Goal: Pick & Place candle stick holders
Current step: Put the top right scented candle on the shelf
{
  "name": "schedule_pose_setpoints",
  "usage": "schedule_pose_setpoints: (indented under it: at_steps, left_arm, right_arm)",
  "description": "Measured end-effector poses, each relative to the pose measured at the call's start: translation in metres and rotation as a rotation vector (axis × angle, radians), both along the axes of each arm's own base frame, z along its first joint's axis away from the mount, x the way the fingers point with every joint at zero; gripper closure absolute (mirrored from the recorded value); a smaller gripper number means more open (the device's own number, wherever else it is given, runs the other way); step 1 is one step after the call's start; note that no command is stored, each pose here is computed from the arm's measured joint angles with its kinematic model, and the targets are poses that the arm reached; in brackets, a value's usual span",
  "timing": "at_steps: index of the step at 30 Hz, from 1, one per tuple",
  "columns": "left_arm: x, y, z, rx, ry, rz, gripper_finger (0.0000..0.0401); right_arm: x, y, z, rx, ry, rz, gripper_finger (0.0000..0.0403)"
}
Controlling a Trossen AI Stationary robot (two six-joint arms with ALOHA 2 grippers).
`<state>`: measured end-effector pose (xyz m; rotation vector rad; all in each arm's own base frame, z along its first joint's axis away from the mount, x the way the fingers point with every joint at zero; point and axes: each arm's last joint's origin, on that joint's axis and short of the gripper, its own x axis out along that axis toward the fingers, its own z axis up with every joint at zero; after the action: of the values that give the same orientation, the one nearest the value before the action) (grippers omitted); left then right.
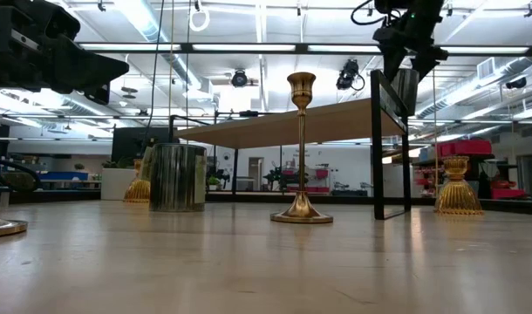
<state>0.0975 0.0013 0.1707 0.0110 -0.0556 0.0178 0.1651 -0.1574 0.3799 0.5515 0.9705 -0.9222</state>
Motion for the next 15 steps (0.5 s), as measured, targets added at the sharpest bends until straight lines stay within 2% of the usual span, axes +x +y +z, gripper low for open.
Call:
schedule_pose_setpoints:
  at_steps: [8, 15]
  left_arm:
    - [0.0, 0.0, 0.0, 0.0, 0.0, 0.0, 0.0389]
    - [0.0, 0.0, 0.0, 0.0, 0.0, 0.0, 0.0389]
  right_arm:
    - [0.02, 0.015, 0.003, 0.007, -0.079, 0.259, 0.0043]
    - [0.036, 0.026, 0.007, -0.003, -0.17, 0.414, 0.0043]
